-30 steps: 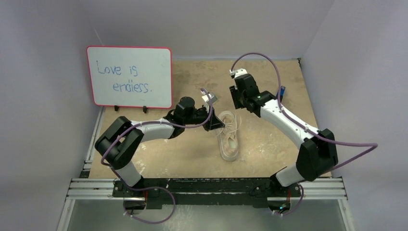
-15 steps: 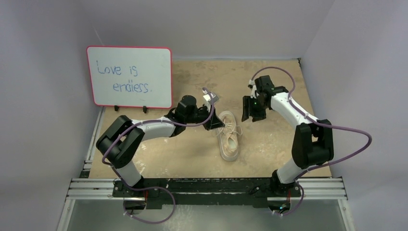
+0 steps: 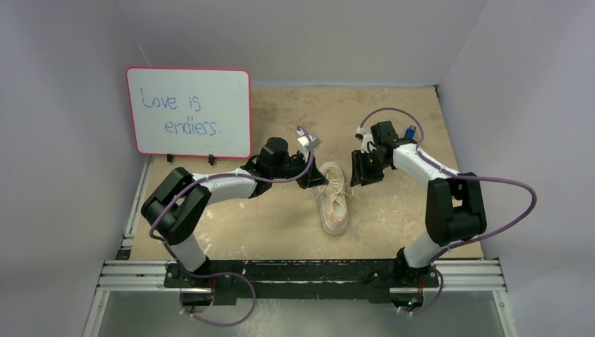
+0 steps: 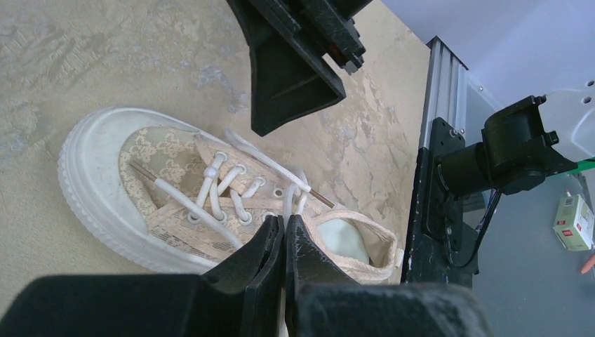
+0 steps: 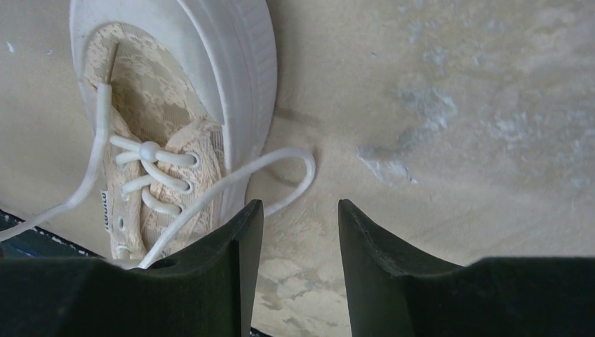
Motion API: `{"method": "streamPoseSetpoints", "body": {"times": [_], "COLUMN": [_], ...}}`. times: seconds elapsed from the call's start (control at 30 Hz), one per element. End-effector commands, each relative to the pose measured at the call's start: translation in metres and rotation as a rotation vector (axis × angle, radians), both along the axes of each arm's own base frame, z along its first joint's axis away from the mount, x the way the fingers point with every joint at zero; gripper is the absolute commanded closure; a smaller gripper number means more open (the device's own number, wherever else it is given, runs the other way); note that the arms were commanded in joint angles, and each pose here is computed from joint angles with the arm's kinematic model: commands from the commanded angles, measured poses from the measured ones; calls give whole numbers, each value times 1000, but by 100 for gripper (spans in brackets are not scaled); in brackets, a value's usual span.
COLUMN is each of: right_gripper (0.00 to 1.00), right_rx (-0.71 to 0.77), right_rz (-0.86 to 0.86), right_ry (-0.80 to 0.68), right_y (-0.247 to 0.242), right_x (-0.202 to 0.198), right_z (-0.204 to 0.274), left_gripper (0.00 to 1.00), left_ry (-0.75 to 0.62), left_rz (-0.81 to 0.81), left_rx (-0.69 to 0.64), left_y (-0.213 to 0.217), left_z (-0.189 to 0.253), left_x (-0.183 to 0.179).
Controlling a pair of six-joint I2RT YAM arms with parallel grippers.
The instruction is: Tie the shoes
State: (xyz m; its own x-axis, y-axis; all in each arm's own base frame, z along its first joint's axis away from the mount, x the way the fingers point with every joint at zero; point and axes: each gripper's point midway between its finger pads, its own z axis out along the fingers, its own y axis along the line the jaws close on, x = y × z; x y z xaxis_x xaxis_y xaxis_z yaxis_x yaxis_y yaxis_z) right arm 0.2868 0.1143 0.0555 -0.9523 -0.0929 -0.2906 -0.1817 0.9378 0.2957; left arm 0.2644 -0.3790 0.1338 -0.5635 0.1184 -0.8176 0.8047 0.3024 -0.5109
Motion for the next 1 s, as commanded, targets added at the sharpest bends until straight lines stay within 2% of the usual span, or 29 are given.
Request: {"method": "streamPoseSetpoints", "body": {"times": [0.0,0.17,0.27,0.33,0.47,0.5,0.53,0.8,0.9,0.97], "right_gripper": [53,51,53,64,96,100,100,100,100,100], "right_rx": [47,68,-34,-115,-122,-126,-115,173,348,452], "right_rz": [128,176,168,116,27,18,22,103,150,184], "right_ry": [-44,-37,-56,-94,-107,-107,-105,-131,-168,-188], "right_y": [16,31,26,16,11,8,9,46,71,85], "right_x": [10,12,19,27,24,22,17,-25,-33,-37], "right_z": [-7,-16,-28,-33,-24,-16,-7,55,83,103], "left_gripper": [100,100,100,100,100,100,100,100,100,100], "left_ry": [-67,-66,-64,-63,-65,-63,-59,-28,-41,-42], "left_rz": [-17,-15,-10,-8,-15,-19,-22,4,0,-16], "left_rx": [-32,-23,-25,-25,-33,-31,-28,-125,-158,-130], "left_y": [-4,-3,-3,-3,-4,-4,-4,-8,-11,-11], "left_z": [21,20,21,21,20,18,15,30,36,28], "left_x": [8,9,11,11,10,10,9,10,11,11]}}
